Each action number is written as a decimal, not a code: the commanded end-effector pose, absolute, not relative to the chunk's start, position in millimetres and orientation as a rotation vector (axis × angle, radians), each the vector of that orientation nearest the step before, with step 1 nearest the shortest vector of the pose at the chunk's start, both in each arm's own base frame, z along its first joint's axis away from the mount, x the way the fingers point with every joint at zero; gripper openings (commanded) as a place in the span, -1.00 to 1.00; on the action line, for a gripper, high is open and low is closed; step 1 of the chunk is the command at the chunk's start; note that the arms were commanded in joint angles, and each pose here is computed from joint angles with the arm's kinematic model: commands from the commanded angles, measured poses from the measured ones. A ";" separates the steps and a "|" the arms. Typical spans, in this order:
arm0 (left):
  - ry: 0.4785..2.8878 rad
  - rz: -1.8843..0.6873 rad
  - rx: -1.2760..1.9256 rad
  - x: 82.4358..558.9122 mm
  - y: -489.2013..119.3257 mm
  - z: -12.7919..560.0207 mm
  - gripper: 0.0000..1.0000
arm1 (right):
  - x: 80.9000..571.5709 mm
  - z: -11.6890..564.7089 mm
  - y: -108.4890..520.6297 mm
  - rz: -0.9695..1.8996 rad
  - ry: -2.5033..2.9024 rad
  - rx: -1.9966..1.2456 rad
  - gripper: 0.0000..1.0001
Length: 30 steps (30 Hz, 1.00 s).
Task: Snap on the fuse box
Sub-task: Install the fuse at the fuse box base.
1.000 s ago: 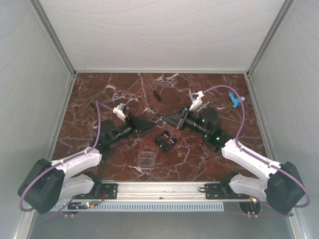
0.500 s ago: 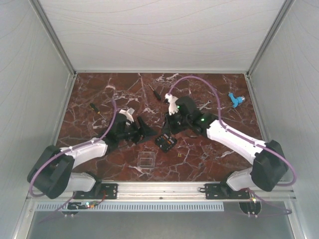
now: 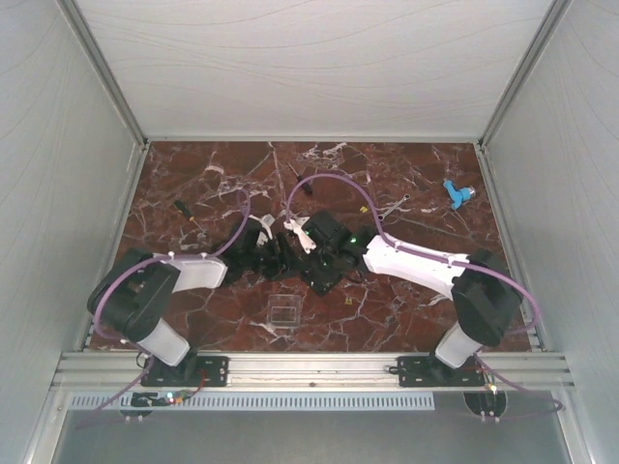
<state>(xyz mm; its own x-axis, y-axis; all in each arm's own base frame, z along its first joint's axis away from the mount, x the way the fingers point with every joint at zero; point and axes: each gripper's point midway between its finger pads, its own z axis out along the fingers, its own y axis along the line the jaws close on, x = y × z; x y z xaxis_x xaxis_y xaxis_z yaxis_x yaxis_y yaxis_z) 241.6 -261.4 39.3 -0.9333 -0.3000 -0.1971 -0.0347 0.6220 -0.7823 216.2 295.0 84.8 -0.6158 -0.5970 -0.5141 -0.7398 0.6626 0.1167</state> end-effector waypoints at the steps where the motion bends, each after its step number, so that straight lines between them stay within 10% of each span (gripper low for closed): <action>1: 2.479 -1.282 -0.187 256.0 -276.1 49.2 0.04 | 229.8 81.1 286.9 0.288 2.424 -1.079 -1.00; 30: 2.502 -1.335 -0.206 254.0 -278.1 39.2 -0.37 | 237.0 50.1 285.9 0.180 2.472 -1.125 -1.00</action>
